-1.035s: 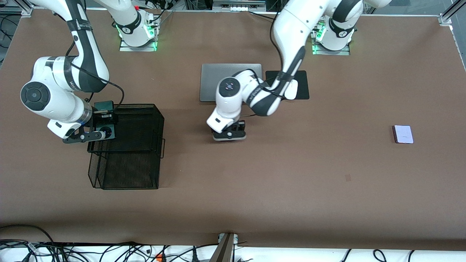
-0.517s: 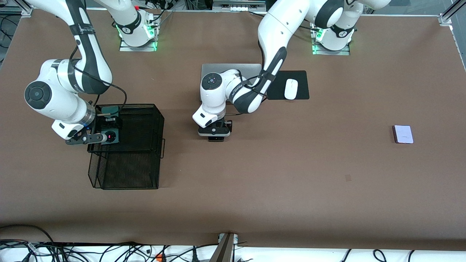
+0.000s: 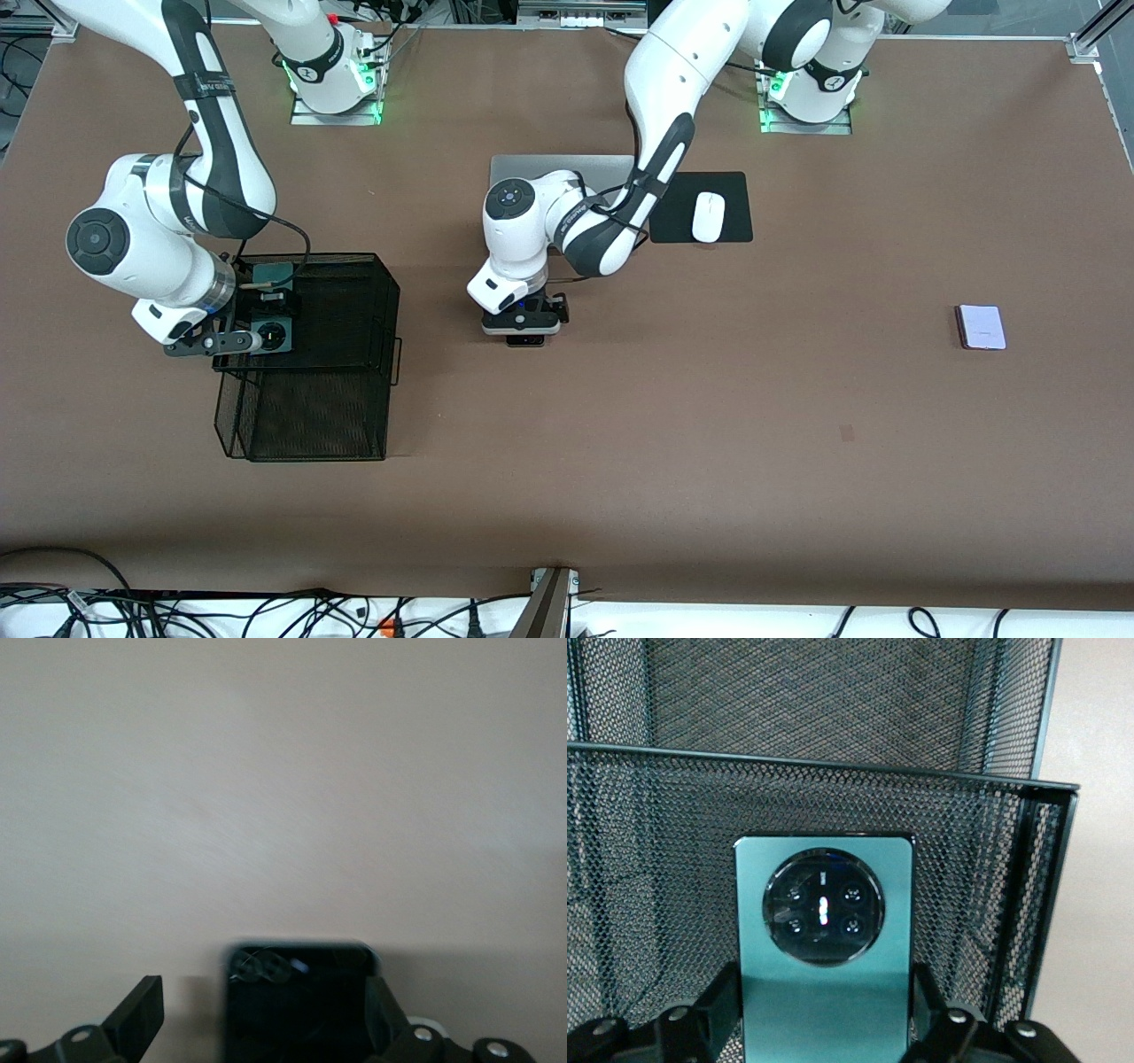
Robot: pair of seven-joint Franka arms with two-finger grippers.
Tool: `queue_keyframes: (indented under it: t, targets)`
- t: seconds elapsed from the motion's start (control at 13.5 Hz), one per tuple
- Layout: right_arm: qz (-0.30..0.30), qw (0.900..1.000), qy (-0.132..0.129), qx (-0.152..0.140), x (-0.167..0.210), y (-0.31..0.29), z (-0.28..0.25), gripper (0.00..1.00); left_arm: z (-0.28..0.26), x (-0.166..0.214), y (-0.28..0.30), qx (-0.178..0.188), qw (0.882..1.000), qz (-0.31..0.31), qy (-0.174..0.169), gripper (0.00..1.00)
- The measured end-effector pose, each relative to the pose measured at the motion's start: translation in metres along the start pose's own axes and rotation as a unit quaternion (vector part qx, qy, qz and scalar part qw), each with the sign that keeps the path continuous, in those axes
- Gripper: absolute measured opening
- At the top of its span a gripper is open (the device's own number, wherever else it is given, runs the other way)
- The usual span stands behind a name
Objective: Place phones with both arms
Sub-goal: 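Place the green phone in the basket while the left gripper sets down the flip phone, then reach the right gripper to the flip phone while the left reaches the white phone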
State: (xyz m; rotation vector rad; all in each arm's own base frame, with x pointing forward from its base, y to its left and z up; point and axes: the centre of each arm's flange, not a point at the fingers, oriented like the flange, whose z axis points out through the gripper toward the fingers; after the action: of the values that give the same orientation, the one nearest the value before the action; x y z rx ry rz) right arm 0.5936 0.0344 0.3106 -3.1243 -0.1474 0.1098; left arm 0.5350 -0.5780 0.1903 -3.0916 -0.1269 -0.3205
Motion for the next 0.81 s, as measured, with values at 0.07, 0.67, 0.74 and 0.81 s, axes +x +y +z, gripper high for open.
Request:
queue_keyframes:
  t: [0.07,0.67,0.74,0.81]
  targets:
    - [0.001,1.000,0.003,0.000,0.002,0.000,-0.003,0.95,-0.011,0.020,-0.017,0.018,1.000,-0.012,-0.010,1.00]
    - [0.006,1.000,0.002,0.007,0.032,-0.065,-0.089,0.99,-0.085,0.121,-0.254,0.065,0.993,-0.003,-0.099,1.00]
    - [0.010,1.000,0.002,0.006,0.035,-0.092,-0.105,0.99,-0.085,0.123,-0.282,0.067,0.992,0.003,-0.110,1.00]
    - [0.018,1.000,0.003,0.007,0.038,-0.122,-0.115,0.99,-0.084,0.127,-0.313,0.068,0.990,0.013,-0.121,1.00]
